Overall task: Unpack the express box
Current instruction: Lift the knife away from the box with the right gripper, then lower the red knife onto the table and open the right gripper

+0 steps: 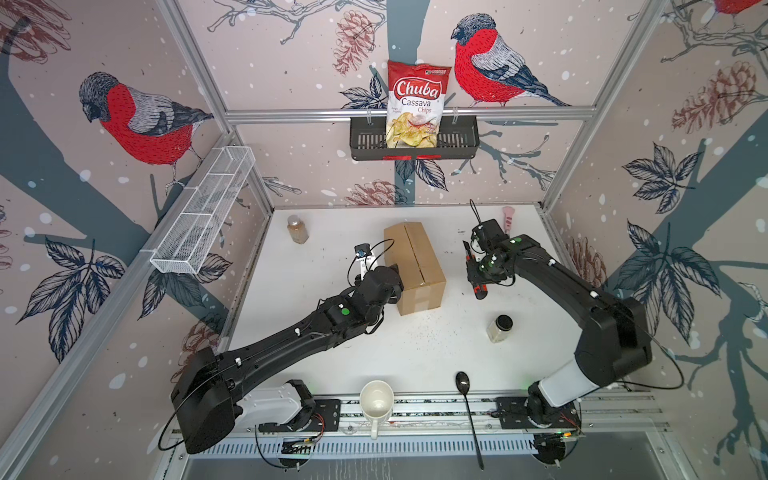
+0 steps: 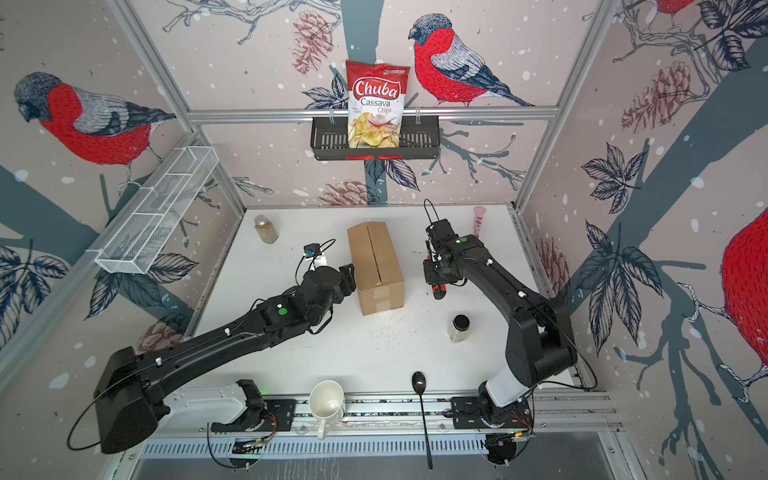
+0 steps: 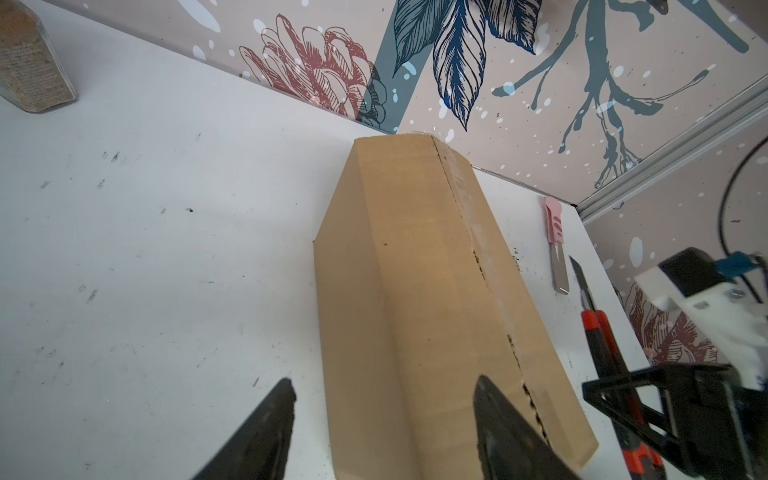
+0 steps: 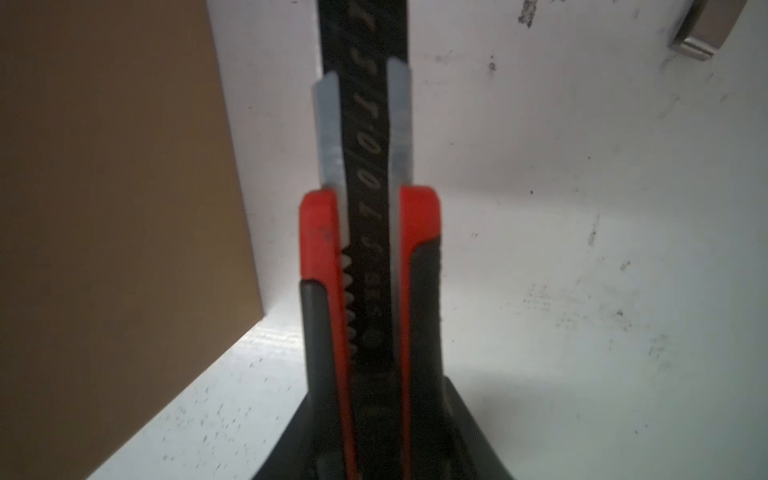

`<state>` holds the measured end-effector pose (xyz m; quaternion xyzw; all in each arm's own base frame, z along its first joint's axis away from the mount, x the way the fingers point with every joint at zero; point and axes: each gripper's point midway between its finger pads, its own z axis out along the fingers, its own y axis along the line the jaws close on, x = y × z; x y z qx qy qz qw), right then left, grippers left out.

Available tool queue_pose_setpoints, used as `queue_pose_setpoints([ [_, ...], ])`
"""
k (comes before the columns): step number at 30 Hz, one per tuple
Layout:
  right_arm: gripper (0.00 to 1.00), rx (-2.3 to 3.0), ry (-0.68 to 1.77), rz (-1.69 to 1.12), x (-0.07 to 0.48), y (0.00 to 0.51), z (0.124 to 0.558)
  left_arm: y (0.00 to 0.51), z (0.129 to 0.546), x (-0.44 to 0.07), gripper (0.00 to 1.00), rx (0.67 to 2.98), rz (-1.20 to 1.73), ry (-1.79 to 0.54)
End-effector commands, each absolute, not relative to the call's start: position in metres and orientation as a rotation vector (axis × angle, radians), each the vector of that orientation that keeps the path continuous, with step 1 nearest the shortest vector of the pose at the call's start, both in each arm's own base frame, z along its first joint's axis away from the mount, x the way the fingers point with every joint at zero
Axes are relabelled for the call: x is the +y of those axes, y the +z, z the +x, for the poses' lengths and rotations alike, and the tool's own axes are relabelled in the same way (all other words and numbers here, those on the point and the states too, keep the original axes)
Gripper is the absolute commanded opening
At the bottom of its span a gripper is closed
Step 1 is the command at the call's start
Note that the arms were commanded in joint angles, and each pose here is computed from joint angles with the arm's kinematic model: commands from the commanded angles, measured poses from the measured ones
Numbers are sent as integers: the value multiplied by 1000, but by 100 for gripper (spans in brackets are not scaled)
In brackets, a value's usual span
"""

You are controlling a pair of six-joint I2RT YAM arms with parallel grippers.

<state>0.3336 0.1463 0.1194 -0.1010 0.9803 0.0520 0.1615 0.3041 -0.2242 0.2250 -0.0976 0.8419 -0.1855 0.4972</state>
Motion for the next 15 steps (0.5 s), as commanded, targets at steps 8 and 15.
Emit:
queue_pose_setpoints([
  [8,11,2802,198,-299,155,73,375,221,314,-213,69,2070,-216,-432],
  [15,13,2824,177,-283,154,53,386,219,317,-208,69,2080,-218,-421],
])
